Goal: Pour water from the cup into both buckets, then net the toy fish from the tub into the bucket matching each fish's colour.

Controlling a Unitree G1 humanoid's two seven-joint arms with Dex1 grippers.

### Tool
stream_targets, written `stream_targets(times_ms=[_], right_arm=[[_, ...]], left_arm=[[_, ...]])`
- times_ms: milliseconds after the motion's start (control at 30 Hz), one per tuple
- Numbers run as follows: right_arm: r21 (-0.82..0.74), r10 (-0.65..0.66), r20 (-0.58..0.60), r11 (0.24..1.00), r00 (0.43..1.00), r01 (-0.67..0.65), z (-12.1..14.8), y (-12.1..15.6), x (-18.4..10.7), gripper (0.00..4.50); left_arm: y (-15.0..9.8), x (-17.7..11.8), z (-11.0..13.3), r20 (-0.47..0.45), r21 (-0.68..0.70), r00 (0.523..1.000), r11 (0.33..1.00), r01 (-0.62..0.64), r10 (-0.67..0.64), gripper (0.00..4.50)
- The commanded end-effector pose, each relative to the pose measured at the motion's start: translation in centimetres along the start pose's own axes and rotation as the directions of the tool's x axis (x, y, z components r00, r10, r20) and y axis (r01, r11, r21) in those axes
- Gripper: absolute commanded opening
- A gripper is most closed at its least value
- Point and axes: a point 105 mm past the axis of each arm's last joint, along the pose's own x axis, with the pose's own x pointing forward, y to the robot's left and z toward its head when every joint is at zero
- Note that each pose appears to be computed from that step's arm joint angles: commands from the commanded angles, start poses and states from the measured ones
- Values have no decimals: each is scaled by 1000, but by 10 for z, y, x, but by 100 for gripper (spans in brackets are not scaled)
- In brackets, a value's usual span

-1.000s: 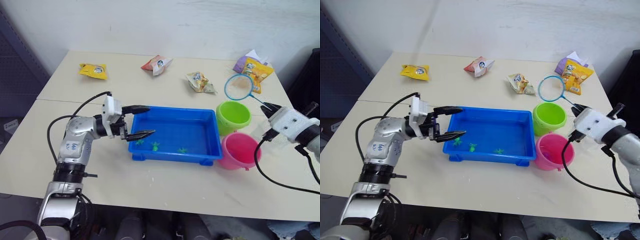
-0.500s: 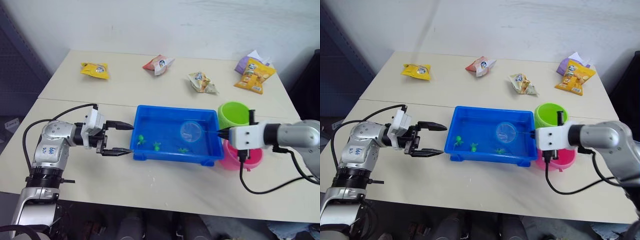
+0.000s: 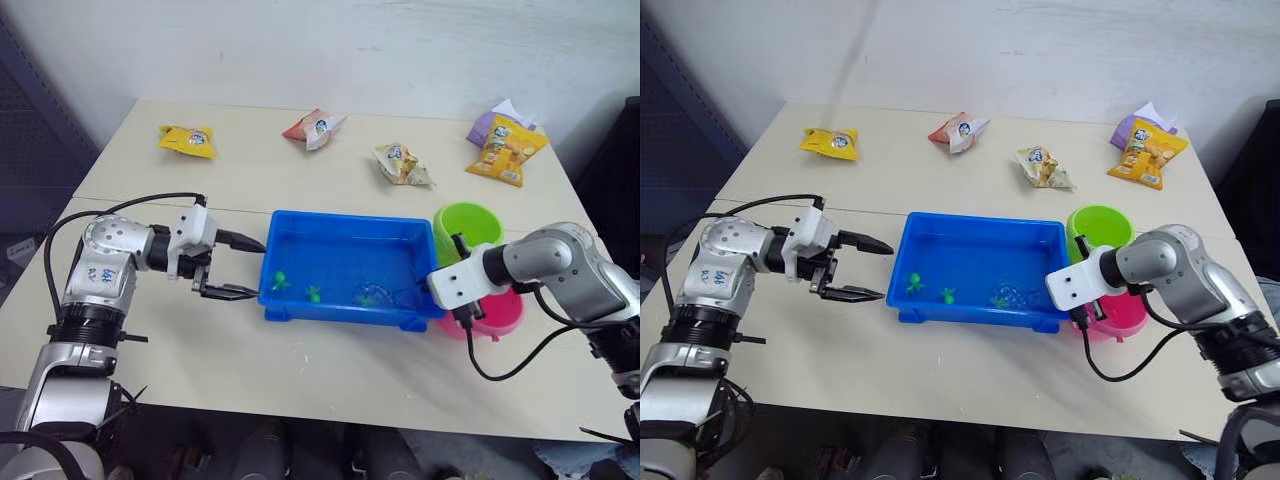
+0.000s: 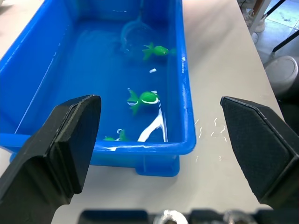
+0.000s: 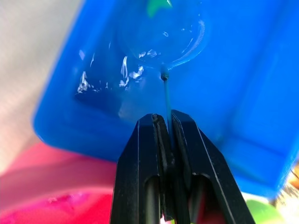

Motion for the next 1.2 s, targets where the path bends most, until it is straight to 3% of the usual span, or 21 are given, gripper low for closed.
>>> stream_targets(times_ms=[33,333,533,733,967,1200], right_arm=[[36,-43,53,999,998,41,9,-11,-7,0],[262,-137,125,960,983,101,14,-21,-15,0],[454,-215,183,884,959,112,15,-23,-16,0],[551,-274,181,824,945,133,7,-23,-24,0],[623,-409,209,756,888,201,12,-18,-53,0],[716,-563,95,612,821,337,-5,-6,-88,0]], left_arm=[[-4,-6,6,-11,34,998,998,57,-57,441],[-4,-5,6,2,24,999,999,43,-43,441],[-2,-4,6,18,21,1000,999,25,-26,441],[0,-3,10,47,23,999,1000,2,-3,441],[7,2,36,255,-21,964,997,-69,72,441],[28,7,69,421,-26,887,980,-198,191,441]])
